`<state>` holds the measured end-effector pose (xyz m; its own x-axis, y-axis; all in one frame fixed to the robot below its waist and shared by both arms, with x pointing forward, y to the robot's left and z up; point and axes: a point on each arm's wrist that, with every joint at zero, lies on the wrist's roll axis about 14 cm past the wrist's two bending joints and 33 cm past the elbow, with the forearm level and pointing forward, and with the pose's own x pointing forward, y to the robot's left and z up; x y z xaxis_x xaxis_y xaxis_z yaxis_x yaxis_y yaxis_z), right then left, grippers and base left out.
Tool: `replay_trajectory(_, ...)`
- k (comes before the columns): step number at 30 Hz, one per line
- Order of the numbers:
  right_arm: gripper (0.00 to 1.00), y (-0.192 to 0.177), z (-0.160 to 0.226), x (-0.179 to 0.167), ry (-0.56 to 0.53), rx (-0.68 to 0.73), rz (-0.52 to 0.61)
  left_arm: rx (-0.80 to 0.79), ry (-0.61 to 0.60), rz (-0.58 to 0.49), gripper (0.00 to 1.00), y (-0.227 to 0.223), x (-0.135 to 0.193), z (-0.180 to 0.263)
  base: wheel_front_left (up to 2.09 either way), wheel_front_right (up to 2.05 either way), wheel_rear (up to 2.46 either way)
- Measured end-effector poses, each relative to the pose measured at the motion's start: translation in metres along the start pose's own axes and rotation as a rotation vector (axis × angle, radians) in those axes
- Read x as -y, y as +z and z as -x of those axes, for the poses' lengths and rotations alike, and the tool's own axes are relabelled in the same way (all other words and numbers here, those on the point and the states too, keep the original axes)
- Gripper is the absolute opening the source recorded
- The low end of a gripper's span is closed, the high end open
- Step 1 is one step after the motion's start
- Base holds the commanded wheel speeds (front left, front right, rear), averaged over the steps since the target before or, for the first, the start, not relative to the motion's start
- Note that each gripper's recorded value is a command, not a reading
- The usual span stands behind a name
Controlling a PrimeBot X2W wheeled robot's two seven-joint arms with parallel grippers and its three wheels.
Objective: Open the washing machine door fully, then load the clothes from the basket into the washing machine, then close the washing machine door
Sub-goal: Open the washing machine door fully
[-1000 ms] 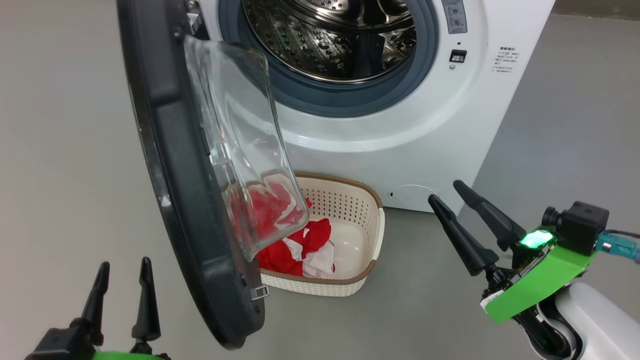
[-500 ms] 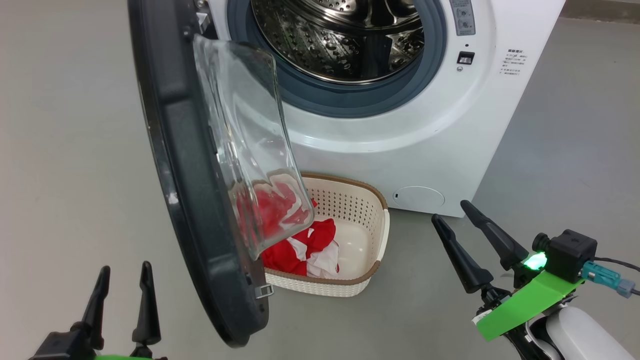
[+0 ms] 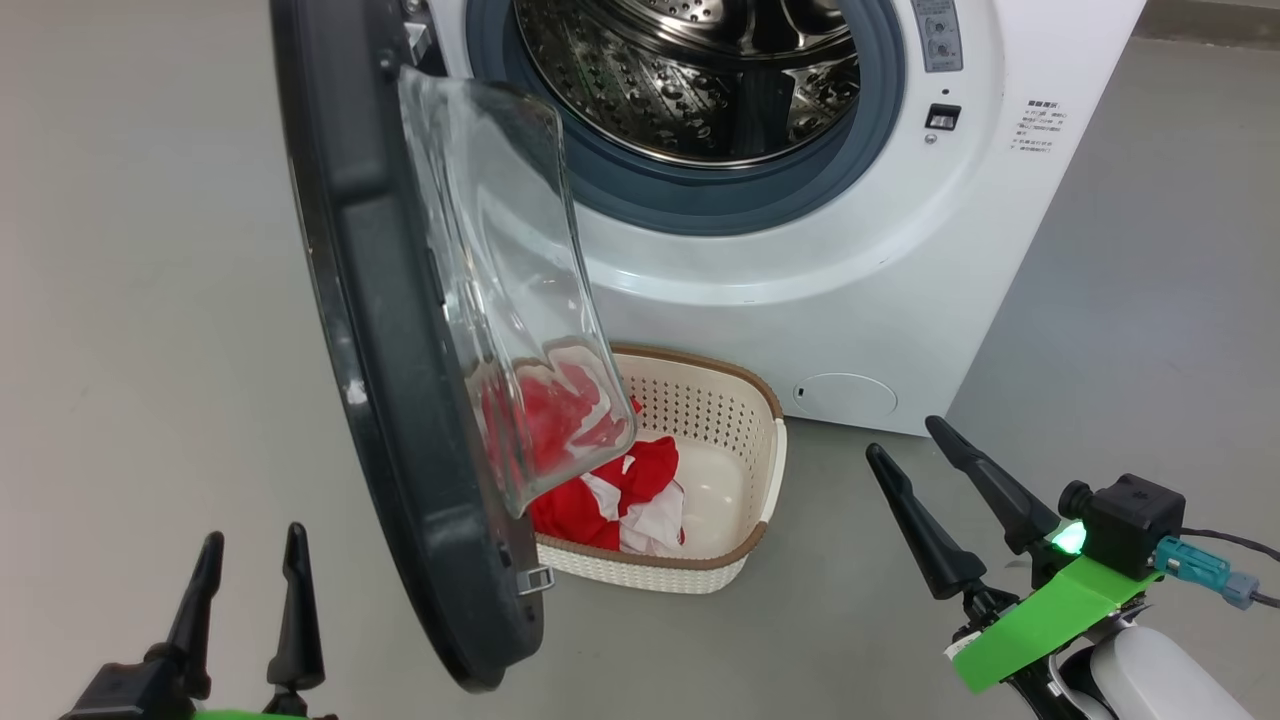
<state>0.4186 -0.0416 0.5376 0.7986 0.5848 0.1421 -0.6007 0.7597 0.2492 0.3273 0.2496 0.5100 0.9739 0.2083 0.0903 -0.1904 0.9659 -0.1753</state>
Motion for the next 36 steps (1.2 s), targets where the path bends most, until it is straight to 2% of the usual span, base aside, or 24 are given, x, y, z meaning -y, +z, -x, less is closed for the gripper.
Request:
replay_trajectory(24, 1.0, 0.002, 0.0008, -0.0035, 0.007, 0.003, 0.004, 0.007, 0.005, 0.001, 1.0, 0.0021, -0.0019, 0.0016, 0.0, 0.0, 0.0)
replay_trajectory(36, 1.0, 0.0036, 0.0046, 0.0044, -0.024, 0.011, 0.007, 0.011, 0.011, 0.001, 1.0, 0.0037, -0.004, 0.0024, 0.0, 0.0, 0.0)
